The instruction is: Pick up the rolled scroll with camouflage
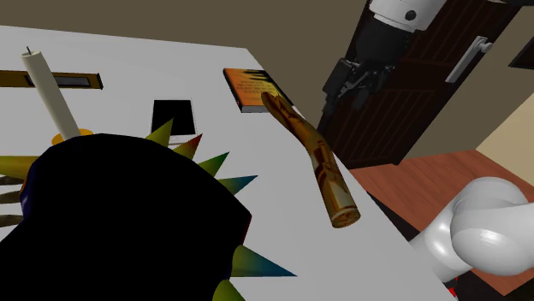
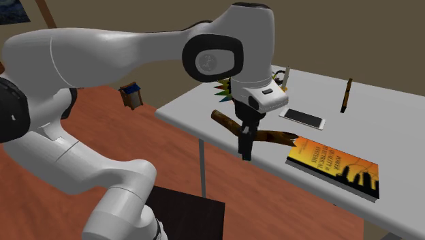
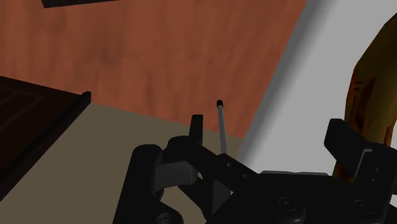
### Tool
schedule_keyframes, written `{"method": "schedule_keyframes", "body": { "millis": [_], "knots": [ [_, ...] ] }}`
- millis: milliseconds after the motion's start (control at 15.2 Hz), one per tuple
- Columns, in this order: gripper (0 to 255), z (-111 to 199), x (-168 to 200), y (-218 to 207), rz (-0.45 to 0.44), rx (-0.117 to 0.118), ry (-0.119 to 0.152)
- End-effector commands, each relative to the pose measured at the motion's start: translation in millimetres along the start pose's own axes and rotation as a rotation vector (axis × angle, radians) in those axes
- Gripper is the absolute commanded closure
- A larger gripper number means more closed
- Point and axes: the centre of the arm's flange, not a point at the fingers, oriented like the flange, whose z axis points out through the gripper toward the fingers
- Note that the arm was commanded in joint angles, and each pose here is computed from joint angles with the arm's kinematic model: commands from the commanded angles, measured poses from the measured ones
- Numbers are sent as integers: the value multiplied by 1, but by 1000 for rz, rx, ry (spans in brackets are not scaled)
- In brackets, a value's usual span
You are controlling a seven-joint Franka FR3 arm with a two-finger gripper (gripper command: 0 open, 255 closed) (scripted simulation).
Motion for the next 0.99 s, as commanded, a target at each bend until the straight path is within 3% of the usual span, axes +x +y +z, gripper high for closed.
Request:
{"method": "schedule_keyframes", "body": {
  "millis": [0,330,924],
  "knots": [
    [0,0,-5,-23,13,20,-5],
    [0,-5,-12,-80,40,67,-15],
    [0,34,-16,-80,40,67,-15]
  ]
}}
